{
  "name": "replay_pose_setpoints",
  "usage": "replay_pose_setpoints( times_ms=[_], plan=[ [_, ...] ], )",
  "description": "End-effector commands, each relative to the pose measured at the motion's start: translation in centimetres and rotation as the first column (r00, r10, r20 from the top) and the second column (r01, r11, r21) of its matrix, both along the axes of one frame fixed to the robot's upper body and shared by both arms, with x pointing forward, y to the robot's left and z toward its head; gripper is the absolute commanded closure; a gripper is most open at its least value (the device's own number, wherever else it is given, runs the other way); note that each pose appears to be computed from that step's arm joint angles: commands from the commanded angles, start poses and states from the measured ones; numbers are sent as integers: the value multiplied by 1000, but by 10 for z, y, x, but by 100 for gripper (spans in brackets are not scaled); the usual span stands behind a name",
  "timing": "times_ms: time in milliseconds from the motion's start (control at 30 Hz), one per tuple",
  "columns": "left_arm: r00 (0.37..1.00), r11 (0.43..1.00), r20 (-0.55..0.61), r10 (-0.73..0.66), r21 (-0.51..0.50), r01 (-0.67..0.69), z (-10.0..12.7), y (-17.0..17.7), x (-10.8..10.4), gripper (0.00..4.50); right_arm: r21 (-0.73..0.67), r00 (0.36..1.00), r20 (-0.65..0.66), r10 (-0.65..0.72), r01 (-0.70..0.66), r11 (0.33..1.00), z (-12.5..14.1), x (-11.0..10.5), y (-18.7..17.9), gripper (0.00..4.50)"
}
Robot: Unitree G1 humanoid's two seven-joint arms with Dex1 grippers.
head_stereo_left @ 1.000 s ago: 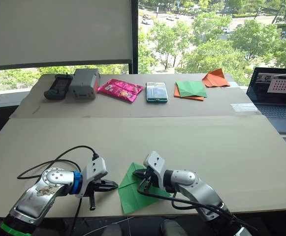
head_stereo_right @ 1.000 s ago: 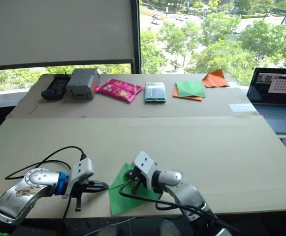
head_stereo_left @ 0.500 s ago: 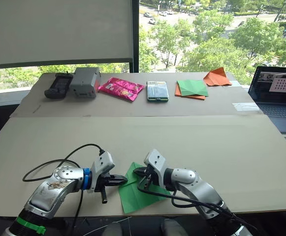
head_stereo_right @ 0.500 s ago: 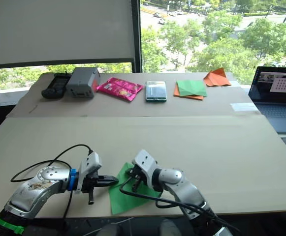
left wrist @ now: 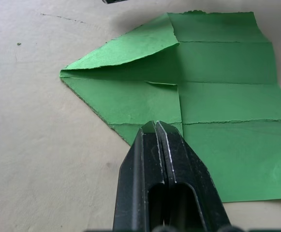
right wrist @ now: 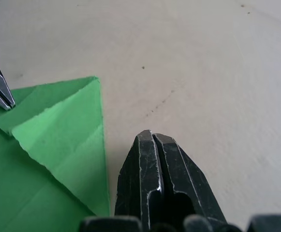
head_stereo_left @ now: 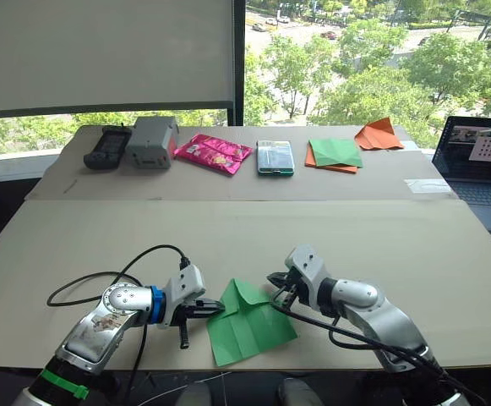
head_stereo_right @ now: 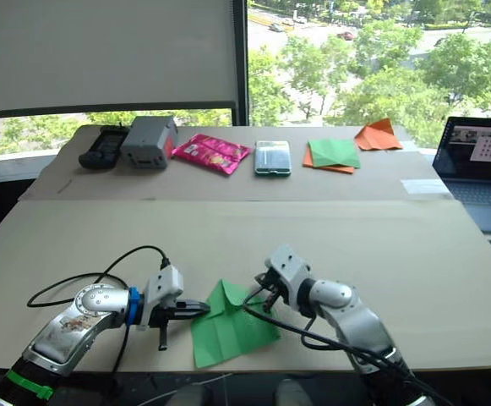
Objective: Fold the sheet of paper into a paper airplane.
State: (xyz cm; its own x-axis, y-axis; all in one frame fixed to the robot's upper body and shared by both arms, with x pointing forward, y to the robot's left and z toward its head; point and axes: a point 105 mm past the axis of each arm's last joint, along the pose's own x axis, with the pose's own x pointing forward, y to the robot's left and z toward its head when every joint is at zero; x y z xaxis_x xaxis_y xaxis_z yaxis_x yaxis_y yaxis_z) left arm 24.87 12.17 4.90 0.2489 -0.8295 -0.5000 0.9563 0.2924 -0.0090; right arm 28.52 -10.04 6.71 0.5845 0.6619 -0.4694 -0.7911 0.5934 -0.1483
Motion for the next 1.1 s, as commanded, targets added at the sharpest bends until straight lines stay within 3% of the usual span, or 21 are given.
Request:
replay_pose_setpoints(
  times_ms=[33, 300, 500, 767, 1100],
  plan=[
    [998, 997, -60, 16, 74, -11, -24, 4, -6, 445, -32, 999, -3, 34, -34, 999, 3, -6, -9, 450],
    [999, 997, -53, 14, 71, -10, -25, 0, -4, 445, -81, 966, -137, 218, -231, 970, -4, -42, -15, 450],
    [999, 997, -47, 20, 75, -17, -24, 1, -3, 445, -26, 930, -191, 315, -325, 945, -12, -63, 4, 450],
    [999, 996, -43, 22, 82, -19, -23, 3, -2, 445, 20, 935, -182, 305, -307, 952, -15, -66, 14, 450],
    [999, 996, -40, 12, 86, -9, -23, 3, -2, 445, 175, 948, -160, 274, -246, 953, -5, -60, 29, 450]
  ],
)
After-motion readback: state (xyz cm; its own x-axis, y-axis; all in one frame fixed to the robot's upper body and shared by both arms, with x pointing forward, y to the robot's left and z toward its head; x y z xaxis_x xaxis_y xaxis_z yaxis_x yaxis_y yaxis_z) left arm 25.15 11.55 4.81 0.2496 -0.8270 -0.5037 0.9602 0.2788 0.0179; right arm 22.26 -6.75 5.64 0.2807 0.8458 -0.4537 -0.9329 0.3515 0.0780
